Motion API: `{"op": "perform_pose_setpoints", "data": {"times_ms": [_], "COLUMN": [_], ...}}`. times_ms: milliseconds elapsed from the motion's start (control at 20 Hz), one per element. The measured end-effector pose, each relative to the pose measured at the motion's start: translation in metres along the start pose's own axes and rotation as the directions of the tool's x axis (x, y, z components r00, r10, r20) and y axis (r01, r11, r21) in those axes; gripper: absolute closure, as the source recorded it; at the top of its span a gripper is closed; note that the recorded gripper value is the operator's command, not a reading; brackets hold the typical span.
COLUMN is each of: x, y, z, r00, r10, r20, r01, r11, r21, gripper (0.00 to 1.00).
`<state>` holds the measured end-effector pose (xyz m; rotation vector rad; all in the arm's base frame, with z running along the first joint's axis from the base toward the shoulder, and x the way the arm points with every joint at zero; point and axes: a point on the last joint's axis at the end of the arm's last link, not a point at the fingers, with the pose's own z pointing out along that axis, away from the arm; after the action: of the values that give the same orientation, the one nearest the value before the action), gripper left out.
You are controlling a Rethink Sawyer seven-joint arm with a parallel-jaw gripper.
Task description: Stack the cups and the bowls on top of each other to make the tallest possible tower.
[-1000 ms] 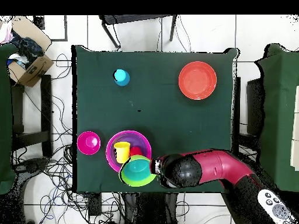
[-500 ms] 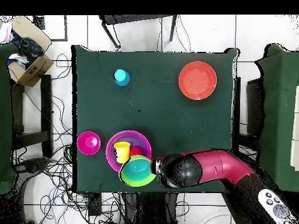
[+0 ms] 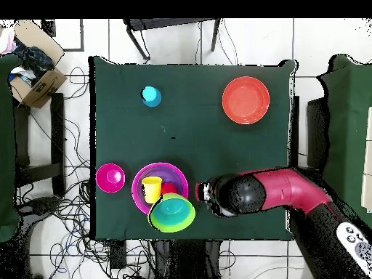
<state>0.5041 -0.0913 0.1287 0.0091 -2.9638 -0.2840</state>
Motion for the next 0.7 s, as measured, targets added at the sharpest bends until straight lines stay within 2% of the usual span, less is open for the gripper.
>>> {"op": "perform_pose_setpoints", "data": {"times_ms": [50, 100, 200, 250, 300, 350, 400, 500, 550, 600, 700], "x": [-0.006, -0.025, -0.036, -0.053, -0.060, -0.064, -0.072, -0.089, -0.095, -0.104, -0.120], "y": [-0.003, -0.011, -0.014, -0.018, -0.020, -0.020, -0.022, -0.024, -0.025, -0.027, -0.032], "z": [-0.001, -0.006, -0.008, -0.012, -0.015, -0.016, -0.018, -0.025, -0.028, -0.032, -0.039], "r00": [0.9997, 0.9946, 0.9869, 0.9663, 0.9535, 0.9463, 0.9305, 0.8872, 0.8695, 0.8418, 0.7953], "r10": [-0.022, -0.102, -0.159, -0.254, -0.297, -0.318, -0.360, -0.450, -0.481, -0.523, -0.582], "r20": [0.006, 0.022, 0.030, 0.043, 0.051, 0.057, 0.068, 0.100, 0.114, 0.135, 0.169], "r01": [0.022, 0.102, 0.158, 0.253, 0.296, 0.317, 0.358, 0.447, 0.477, 0.519, 0.578], "r11": [0.9998, 0.9948, 0.9874, 0.9673, 0.9548, 0.9479, 0.9329, 0.8928, 0.8769, 0.8523, 0.8122], "r21": [0.001, 0.004, 0.009, 0.019, 0.025, 0.029, 0.038, 0.055, 0.060, 0.065, 0.078], "gripper": [0.00, 0.00, 0.00, 0.00, 0.00, 0.00, 0.00, 0.00, 0.00, 0.00, 0.00]}}
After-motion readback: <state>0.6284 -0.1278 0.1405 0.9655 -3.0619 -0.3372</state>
